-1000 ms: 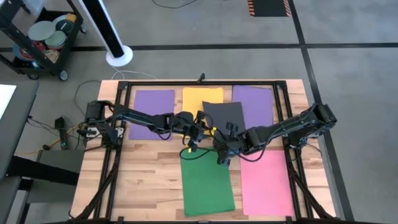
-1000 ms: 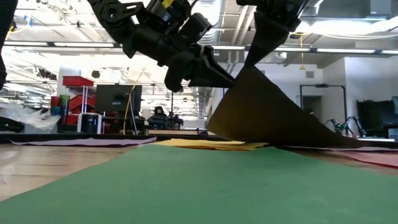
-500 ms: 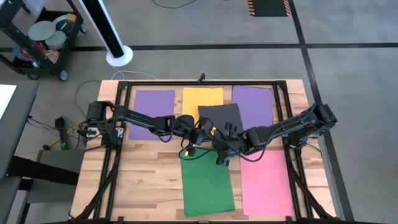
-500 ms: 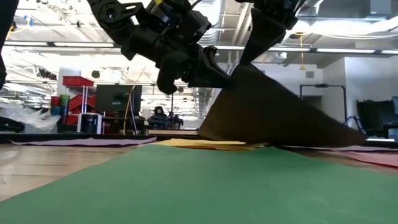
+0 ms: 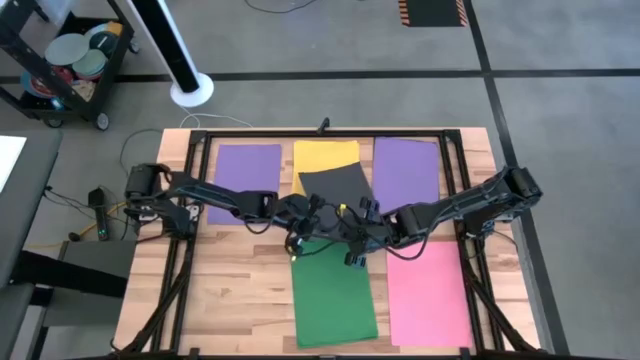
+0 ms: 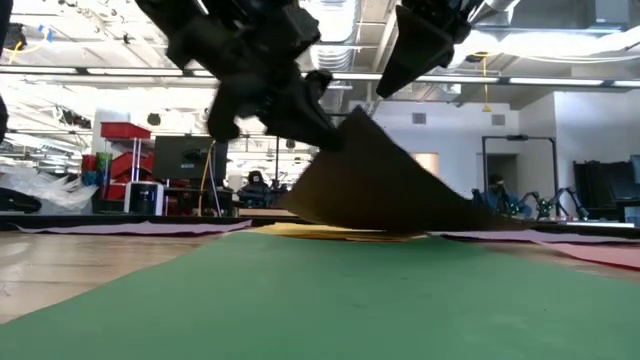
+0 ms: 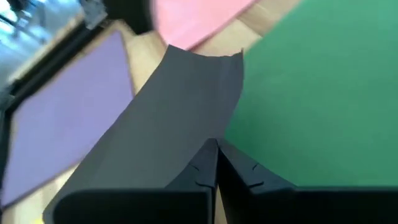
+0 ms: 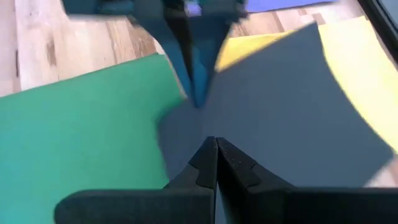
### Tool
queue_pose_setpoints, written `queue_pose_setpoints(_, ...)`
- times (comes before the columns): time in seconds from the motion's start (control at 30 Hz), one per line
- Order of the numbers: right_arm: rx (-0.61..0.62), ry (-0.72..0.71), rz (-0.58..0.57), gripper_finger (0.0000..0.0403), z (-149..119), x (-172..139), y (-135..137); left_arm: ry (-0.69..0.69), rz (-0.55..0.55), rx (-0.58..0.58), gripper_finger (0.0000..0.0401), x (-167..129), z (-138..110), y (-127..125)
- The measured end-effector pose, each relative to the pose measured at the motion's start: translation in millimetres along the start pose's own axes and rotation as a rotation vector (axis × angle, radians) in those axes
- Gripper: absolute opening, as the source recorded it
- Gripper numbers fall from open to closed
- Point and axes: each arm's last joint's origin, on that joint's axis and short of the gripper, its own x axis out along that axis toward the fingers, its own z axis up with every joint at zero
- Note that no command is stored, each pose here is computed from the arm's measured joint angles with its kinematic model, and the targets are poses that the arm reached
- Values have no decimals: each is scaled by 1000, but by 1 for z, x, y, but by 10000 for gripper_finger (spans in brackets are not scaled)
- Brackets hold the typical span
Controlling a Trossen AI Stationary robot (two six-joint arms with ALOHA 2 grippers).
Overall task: Organize paper
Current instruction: Move the black paper to the bottom left of the table
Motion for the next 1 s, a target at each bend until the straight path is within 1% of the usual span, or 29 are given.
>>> queue_pose_setpoints(0.13,-9,-20,13,0,1,-8,0,35,-63,-20,0,-23,9,-11)
queue_pose_setpoints(0.27,-6,-66,30,0,4,-23,-2,76,-141,-30,0,-47,18,-28)
queue_pose_setpoints(0.37,-8,-110,13,0,5,-36,-2,129,-196,-21,0,-61,23,-45)
queue_pose_setpoints(0.5,-7,-149,11,0,5,-49,-3,235,-284,15,0,-76,24,-73)
queue_pose_setpoints(0.67,-7,-155,9,0,5,-51,-4,353,-397,30,0,-91,26,-110)
queue_pose_setpoints(0.83,-5,-155,9,0,5,-51,-4,359,-465,50,0,-105,35,-145)
queue_pose_setpoints(1.0,-1,-155,9,0,5,-51,-4,351,-505,62,0,-118,41,-170)
